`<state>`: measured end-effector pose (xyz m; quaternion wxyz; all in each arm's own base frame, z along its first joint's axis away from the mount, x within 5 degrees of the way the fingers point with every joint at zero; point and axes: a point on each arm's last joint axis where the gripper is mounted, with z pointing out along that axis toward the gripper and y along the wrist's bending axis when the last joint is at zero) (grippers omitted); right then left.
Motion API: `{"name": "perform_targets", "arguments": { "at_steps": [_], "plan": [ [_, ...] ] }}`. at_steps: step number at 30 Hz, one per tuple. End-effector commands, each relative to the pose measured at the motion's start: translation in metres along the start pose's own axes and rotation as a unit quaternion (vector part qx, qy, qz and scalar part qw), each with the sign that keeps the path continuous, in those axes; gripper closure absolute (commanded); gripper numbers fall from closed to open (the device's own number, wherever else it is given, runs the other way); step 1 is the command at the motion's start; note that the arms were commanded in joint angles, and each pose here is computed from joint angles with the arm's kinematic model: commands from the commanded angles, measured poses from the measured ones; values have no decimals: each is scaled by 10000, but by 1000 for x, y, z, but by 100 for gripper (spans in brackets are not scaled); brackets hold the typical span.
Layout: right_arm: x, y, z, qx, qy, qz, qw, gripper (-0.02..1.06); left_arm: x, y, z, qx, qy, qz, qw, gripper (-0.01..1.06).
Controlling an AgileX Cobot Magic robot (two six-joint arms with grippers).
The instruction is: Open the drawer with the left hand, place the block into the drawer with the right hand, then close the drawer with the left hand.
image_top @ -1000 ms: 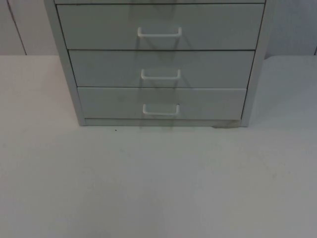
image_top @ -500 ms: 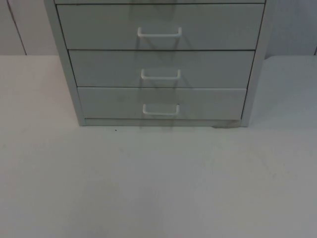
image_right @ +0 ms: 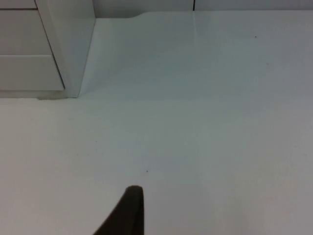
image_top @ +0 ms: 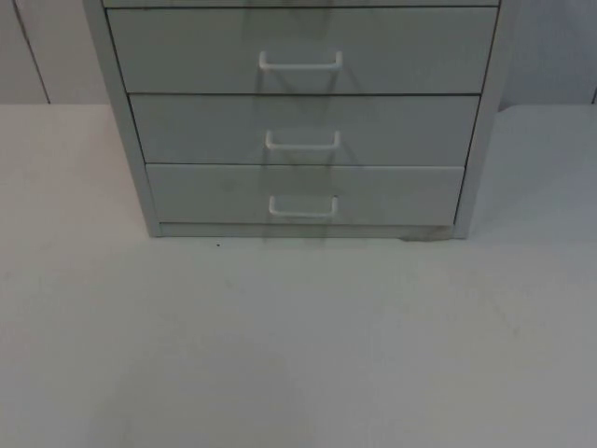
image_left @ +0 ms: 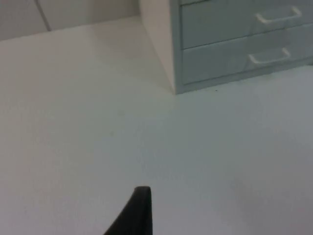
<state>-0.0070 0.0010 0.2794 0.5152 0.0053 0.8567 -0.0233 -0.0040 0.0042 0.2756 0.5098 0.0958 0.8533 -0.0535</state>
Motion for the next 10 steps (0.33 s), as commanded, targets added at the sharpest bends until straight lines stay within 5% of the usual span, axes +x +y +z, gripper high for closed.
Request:
{"name": "perform_targets", "arguments": {
  "at_steps": [1,10],
  "plan": [
    [0,-1,-1,38,-57,6,10000,4,1,-1,0,-290,-5,-200,9994,0],
    [0,-1,-1,38,-57,6,10000,4,1,-2,0,-1262,-2,-723,9894,0]
  ]
}}
